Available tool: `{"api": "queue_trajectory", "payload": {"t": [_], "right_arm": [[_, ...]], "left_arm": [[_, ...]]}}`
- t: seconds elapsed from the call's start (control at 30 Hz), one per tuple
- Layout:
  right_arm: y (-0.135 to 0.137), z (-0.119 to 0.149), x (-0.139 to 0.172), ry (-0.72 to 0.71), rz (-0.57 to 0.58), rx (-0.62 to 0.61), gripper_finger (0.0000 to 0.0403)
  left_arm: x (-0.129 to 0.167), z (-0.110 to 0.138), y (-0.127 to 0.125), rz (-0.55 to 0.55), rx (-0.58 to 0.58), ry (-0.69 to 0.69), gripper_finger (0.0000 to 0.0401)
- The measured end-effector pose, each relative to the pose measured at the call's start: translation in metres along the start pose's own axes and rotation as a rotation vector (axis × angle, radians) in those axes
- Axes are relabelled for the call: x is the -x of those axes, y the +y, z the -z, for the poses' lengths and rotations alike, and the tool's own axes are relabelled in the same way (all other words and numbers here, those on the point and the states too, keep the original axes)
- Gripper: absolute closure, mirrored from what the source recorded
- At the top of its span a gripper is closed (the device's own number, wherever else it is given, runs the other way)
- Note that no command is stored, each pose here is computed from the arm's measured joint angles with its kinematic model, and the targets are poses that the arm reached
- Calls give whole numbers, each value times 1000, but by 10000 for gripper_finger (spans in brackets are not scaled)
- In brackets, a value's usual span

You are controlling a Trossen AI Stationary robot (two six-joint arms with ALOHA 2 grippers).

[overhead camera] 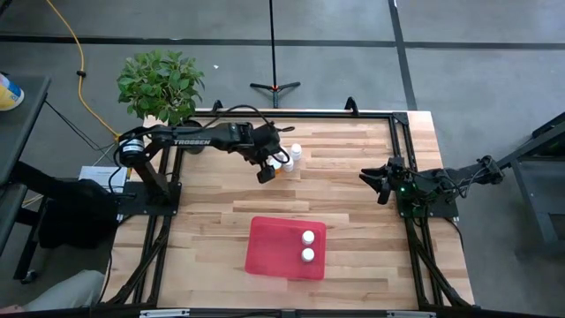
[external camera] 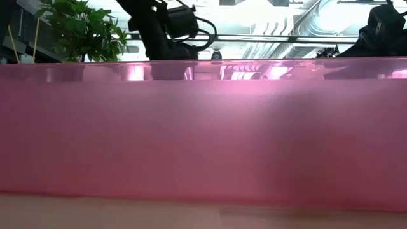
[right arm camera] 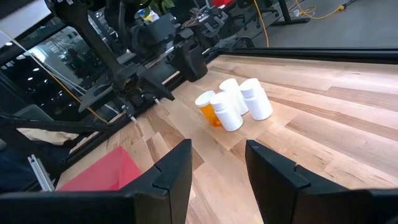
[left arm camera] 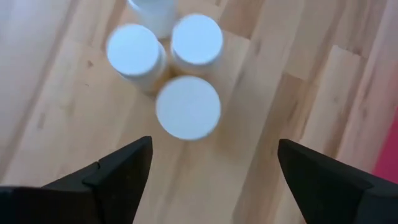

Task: Pick and place pill bottles into a basket
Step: Put the orange pill bottle into the red bin

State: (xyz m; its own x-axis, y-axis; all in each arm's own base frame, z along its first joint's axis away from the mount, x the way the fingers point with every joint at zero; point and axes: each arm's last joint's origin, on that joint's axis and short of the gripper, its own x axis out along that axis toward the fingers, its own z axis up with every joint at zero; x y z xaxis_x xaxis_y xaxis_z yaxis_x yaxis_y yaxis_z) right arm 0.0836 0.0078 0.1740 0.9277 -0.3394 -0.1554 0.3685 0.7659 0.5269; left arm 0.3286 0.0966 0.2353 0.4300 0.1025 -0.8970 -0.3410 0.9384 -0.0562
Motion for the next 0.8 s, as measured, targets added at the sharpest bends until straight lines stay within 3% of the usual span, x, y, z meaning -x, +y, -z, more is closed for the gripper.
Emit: {"api": "queue_trajectory", "payload": {"t": [0.8], "right_arm": [[-1,3,-1,23,21,-7,263]], "left_arm": [[-27,-5,4,-108,-53,-10,2]]}}
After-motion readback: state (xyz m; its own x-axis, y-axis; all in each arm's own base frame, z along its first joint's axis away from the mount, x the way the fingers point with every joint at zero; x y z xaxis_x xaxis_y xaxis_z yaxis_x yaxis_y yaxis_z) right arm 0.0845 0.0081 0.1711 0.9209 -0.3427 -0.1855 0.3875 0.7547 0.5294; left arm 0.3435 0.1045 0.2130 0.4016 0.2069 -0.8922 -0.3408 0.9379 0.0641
